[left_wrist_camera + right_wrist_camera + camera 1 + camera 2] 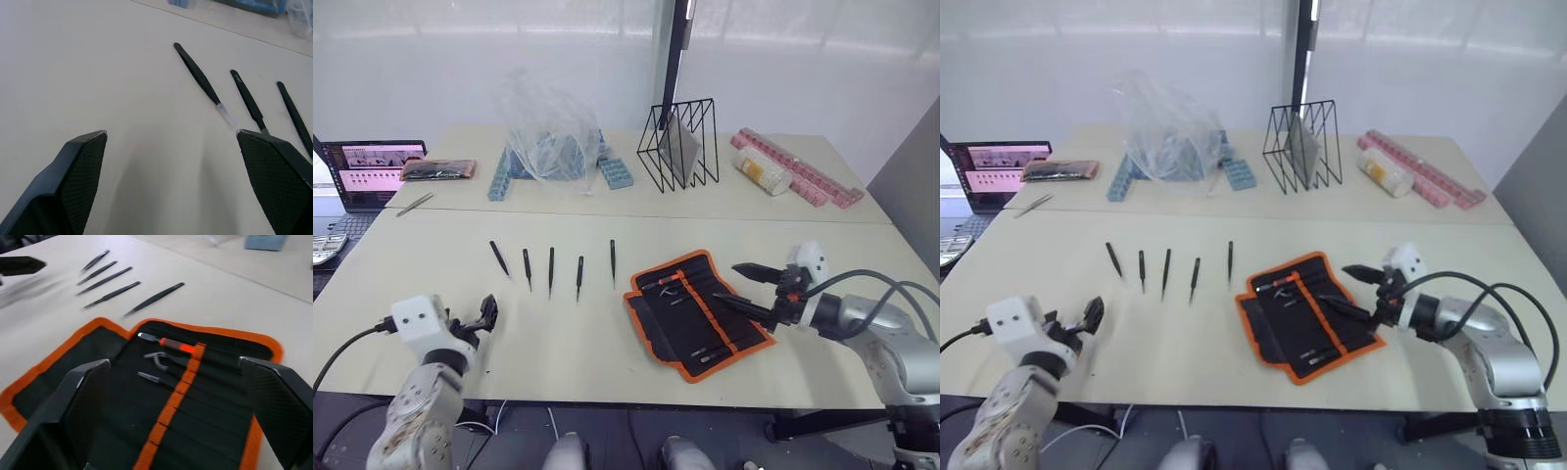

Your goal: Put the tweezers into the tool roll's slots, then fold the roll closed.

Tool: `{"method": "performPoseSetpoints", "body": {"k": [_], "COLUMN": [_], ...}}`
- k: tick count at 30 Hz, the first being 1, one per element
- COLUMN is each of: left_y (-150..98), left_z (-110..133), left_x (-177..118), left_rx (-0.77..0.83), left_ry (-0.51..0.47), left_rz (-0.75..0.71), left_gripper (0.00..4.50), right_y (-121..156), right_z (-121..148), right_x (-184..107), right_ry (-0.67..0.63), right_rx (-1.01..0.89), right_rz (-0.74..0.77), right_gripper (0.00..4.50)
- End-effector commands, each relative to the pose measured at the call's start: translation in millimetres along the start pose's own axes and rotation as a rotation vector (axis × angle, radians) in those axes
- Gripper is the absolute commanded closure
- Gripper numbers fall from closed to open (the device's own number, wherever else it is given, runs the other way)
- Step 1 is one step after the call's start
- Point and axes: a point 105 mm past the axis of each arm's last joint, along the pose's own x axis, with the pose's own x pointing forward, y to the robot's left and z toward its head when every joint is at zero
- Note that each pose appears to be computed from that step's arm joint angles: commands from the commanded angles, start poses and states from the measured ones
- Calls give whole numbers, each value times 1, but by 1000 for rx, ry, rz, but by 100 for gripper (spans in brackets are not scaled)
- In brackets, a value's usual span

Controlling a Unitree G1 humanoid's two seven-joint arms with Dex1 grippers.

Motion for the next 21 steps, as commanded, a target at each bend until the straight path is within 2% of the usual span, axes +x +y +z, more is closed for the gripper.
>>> {"method": "performPoseSetpoints", "body": {"k": [1, 8, 21], "left_y": [-3, -29, -45], "left_z": [1, 1, -15], "left_x": [10, 40, 79], "left_rx": [49, 83, 105], "left_ry": [0, 15, 81], "left_rz": [72, 26, -2], "left_gripper": [0, 0, 0], "right_y": [3, 7, 9], "right_z": [10, 9, 7], "right_x": [2, 3, -2], "right_ry": [-21, -27, -26], "right_rx": [-34, -30, -37], "right_rz": [22, 22, -17], "right_gripper": [4, 4, 4]}}
